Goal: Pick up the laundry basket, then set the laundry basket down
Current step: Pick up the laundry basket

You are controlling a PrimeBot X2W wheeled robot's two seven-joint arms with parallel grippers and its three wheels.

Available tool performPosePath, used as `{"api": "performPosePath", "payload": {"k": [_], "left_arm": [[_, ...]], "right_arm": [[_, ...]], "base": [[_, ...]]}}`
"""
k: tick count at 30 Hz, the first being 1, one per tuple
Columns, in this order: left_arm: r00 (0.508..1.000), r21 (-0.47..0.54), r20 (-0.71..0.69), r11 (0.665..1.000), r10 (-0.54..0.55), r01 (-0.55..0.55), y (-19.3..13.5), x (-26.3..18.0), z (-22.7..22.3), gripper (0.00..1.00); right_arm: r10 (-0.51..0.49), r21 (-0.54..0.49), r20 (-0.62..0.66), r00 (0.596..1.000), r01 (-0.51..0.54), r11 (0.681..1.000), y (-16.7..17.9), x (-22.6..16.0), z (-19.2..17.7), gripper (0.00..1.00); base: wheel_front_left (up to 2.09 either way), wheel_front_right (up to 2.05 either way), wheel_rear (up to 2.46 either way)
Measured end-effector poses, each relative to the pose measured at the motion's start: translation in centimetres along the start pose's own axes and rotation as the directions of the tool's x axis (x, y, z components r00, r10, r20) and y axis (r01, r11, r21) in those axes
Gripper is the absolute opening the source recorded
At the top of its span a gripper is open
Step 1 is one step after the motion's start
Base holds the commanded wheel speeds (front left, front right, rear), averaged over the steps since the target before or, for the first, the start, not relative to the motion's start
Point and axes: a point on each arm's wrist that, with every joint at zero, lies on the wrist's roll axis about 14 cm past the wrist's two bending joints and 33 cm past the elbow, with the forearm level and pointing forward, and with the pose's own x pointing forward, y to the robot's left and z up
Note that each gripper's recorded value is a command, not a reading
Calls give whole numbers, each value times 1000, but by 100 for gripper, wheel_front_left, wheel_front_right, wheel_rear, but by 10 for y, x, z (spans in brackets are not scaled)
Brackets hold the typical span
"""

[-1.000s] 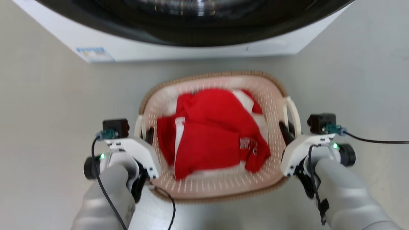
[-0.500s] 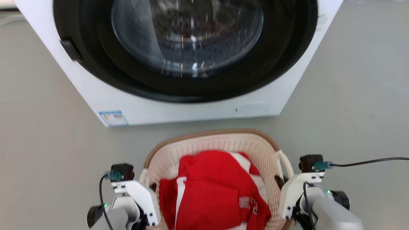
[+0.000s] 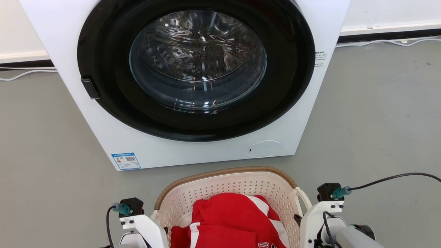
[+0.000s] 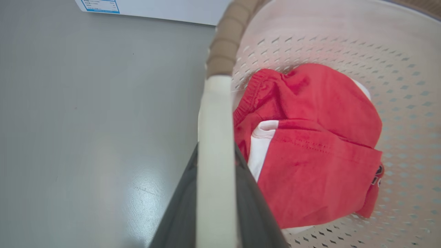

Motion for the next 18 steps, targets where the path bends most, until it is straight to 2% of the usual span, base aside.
{"api": "performPosePath", "payload": {"k": [18], "left_arm": [[1000, -5, -16, 1000, -4, 4, 1, 3, -6, 0]], "right_arm": [[0, 15, -28, 1000, 1, 1000, 0, 2, -7, 0]], "base": [[0, 0, 0]]}}
